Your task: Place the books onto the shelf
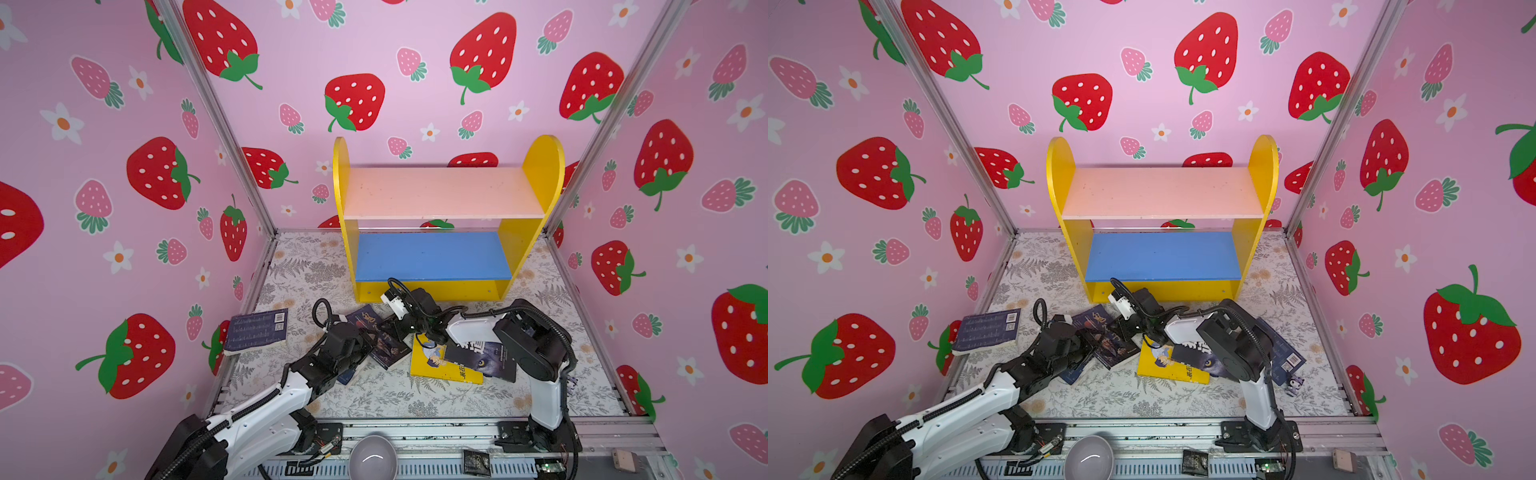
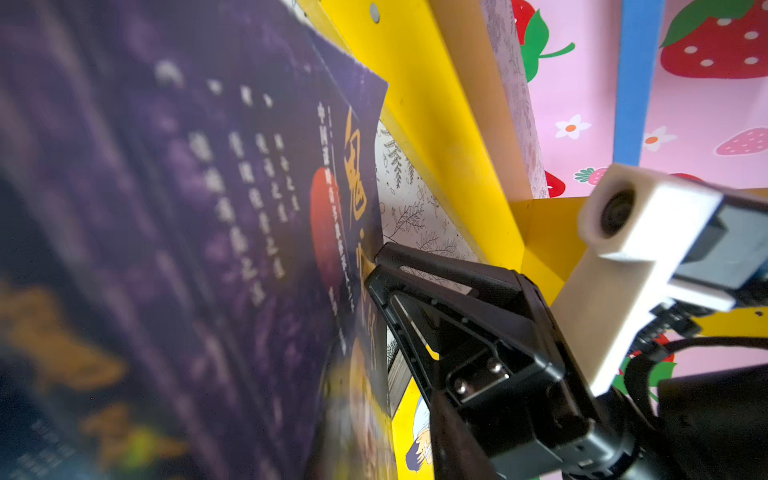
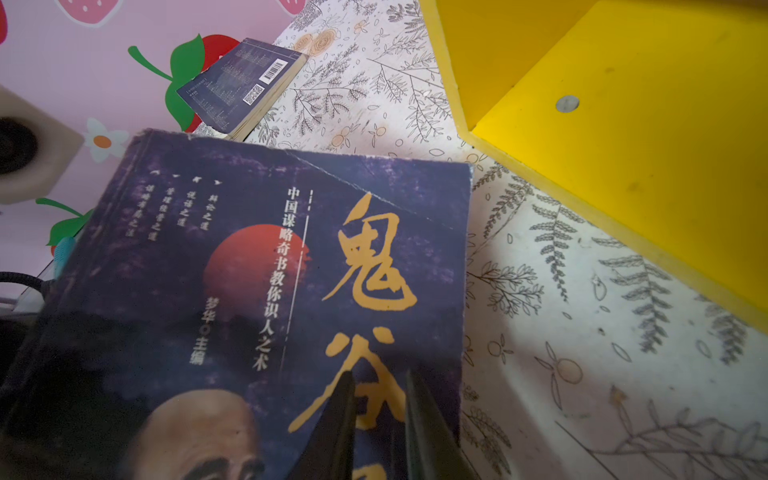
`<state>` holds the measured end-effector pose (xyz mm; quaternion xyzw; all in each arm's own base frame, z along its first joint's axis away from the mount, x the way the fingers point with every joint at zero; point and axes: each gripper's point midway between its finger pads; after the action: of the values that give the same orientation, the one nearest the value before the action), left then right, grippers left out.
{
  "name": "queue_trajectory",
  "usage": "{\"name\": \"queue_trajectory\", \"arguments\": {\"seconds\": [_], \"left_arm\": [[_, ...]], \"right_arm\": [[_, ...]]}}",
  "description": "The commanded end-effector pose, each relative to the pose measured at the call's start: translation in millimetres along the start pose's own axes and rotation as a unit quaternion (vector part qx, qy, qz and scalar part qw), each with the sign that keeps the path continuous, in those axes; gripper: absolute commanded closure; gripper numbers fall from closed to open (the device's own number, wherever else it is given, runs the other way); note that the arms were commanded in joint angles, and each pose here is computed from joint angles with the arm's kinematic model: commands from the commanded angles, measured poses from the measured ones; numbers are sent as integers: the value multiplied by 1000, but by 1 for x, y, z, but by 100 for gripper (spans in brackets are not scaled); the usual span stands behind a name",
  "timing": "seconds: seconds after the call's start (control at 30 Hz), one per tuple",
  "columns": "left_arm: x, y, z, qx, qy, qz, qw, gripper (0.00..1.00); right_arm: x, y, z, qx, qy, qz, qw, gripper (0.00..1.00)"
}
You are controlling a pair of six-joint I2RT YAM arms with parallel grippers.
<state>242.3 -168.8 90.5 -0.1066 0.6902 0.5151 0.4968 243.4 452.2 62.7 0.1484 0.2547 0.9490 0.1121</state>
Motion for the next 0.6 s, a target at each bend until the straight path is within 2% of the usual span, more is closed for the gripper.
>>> {"name": "queue_trajectory", "arguments": {"seconds": [0.0,0.17,0.3,0.33,0.47,0.57], "left_arm": [[-12,11,1,-4,17,-9,1000,60],[-4,15,6,-18,23,-3,1000,81],[-5,15,5,-15,20,-8,1000,93],[-8,16,4,-12,17,-14,1000,100],[-30,33,-2,6,-18,-47,999,100],[-59,58,-5,14,-49,-88,995,100]], "right_arm": [[3,5,10,-16,4,-4,1000,75],[6,10,18,-27,5,-2,1000,75],[6,33,44,-58,15,-22,998,64],[5,39,51,-67,15,-28,997,61],[-2,90,92,-128,6,-66,989,41],[-17,135,112,-177,-30,-117,977,25]]}}
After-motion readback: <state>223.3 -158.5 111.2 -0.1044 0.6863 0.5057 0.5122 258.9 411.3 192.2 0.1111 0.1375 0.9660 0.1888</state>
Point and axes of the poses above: each gripper's point midway between its finger pads, its own y axis back along the fingers, its own x axis along the line the jaws close on, z = x × y, and after that the axes turned 15 degrees about y, right-handed
